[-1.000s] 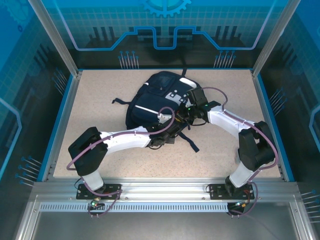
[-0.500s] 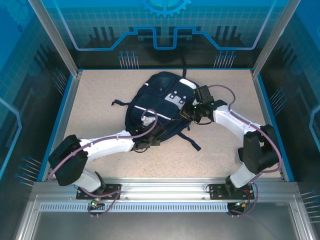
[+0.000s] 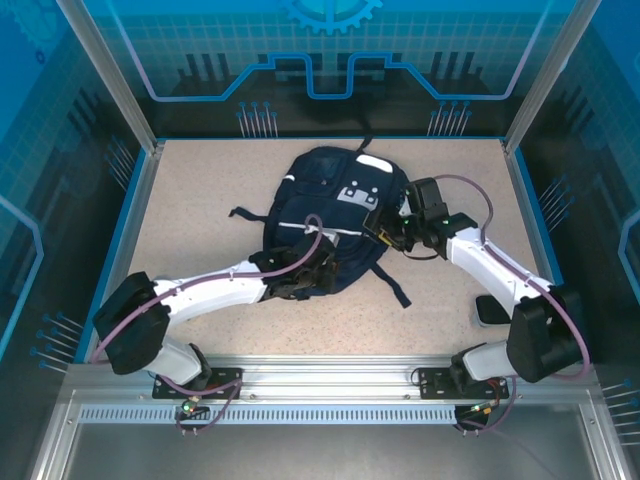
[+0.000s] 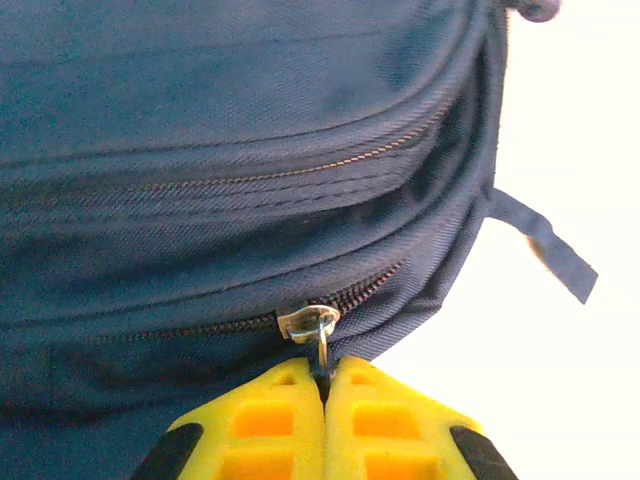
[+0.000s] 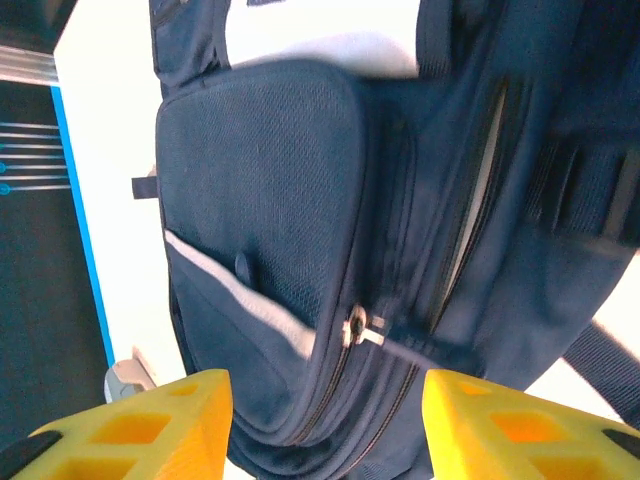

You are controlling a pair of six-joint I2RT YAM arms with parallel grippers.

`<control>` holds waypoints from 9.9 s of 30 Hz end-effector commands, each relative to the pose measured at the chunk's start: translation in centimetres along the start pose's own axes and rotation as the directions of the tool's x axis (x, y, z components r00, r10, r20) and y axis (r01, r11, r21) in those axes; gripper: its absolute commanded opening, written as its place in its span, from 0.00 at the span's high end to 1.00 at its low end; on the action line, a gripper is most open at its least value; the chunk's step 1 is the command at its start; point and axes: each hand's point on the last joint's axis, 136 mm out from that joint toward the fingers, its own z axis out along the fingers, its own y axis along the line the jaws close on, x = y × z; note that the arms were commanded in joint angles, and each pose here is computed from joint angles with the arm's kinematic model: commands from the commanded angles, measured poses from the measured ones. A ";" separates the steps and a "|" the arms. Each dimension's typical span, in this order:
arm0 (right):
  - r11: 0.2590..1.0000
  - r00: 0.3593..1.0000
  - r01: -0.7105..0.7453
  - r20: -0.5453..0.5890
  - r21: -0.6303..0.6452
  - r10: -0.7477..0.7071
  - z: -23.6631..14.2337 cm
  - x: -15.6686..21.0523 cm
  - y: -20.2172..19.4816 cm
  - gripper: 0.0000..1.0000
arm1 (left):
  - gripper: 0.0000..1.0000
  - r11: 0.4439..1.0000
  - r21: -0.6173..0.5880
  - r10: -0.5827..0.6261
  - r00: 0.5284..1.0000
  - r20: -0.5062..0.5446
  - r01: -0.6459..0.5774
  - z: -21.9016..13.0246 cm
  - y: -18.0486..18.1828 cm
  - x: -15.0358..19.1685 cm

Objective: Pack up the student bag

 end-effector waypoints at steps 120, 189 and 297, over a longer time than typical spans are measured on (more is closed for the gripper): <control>0.979 0.979 -0.202 -0.020 -0.006 0.202 1.5 -1.4 1.2 1.00 | 1.00 0.987 -0.149 -0.038 0.986 0.163 0.063 -0.5 11.3 -6.6; 0.553 0.849 -0.528 0.408 0.644 0.335 -15.8 -2.4 -29.5 0.08 | 0.01 0.926 -0.204 -0.248 0.920 0.303 0.317 -10.9 18.2 -7.4; 0.739 0.977 0.146 -0.211 0.657 -0.006 -4.6 4.4 -20.5 0.00 | 0.01 0.971 -0.073 -0.216 0.964 0.155 0.230 -6.7 13.6 -7.1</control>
